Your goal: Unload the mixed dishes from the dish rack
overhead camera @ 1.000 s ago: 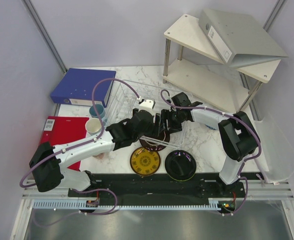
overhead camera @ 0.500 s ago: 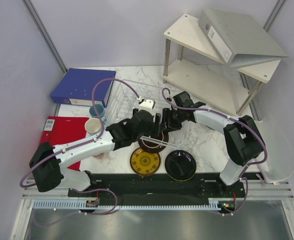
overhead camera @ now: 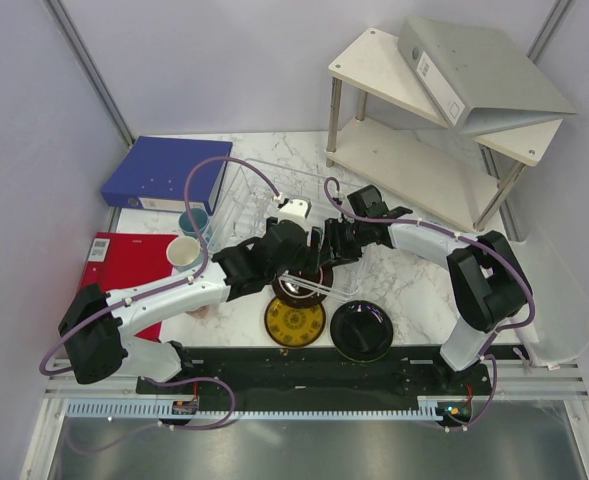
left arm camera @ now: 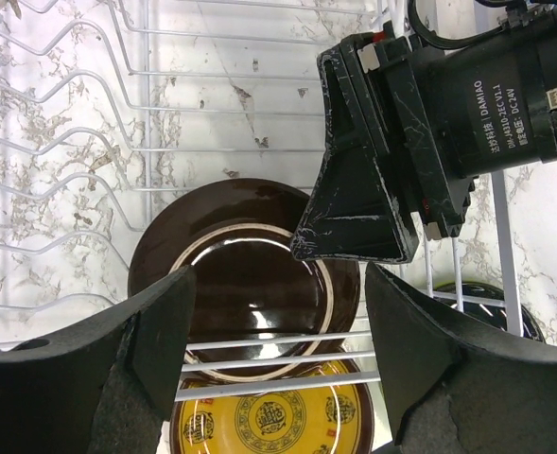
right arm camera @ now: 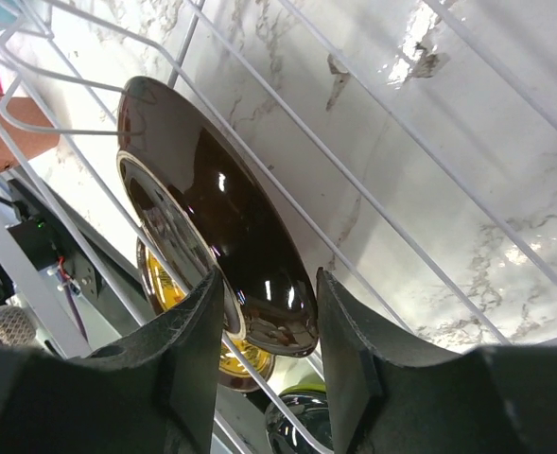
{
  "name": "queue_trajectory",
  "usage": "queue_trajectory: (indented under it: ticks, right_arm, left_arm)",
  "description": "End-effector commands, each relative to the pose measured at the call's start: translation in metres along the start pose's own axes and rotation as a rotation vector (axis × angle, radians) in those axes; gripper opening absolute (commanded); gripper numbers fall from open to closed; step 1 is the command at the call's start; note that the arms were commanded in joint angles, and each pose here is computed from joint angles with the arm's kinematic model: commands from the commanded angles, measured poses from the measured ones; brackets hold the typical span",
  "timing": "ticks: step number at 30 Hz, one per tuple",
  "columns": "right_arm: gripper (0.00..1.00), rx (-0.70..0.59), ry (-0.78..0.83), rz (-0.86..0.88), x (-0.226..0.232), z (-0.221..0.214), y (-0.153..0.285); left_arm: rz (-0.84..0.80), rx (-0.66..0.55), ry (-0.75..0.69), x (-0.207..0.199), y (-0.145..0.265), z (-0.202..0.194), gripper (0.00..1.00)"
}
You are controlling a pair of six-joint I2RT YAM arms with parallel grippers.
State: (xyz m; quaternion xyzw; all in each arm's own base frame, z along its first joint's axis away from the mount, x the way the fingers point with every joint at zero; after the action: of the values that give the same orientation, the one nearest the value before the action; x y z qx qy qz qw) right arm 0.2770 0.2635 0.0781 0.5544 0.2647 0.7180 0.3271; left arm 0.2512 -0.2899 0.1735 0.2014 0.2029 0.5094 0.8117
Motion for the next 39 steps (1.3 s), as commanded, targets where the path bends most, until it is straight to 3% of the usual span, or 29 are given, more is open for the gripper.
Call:
queue_trajectory:
  ticks: [1, 28, 32, 39]
  right_arm:
    - [0.22, -0.022, 0.042, 0.136, 0.030, 0.005, 0.011]
    - [0.22, -0.012, 0.076, 0.328, 0.060, -0.006, 0.026]
    - [0.19, -0.010, 0.076, 0.333, 0.060, -0.007, 0.025]
    - [0.03, -0.010, 0.080, 0.337, 0.061, -0.007, 0.026]
  left_arm:
    - [-0.017, -0.035, 0.048, -0.004, 0.000, 0.010, 0.79]
    - [-0.039, -0.039, 0.064, -0.006, 0.005, 0.011, 0.77]
    - [-0.040, -0.041, 0.065, -0.006, 0.006, 0.012, 0.77]
    - [-0.038, -0.041, 0.065, -0.005, 0.006, 0.011, 0.77]
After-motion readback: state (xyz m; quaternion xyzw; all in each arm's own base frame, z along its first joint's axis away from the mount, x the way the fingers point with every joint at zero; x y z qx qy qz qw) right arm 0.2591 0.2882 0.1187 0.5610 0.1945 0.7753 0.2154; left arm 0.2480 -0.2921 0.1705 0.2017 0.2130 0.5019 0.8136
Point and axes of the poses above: each gripper's point midway between its finger pads, its own y axis back along the fingers, its own x axis along the line the jaws close on, z = x × y, the point moved 1 cm from there along y, back along the fingers, and after that the axes turned 4 degrees about -y, right-handed, at the moved point
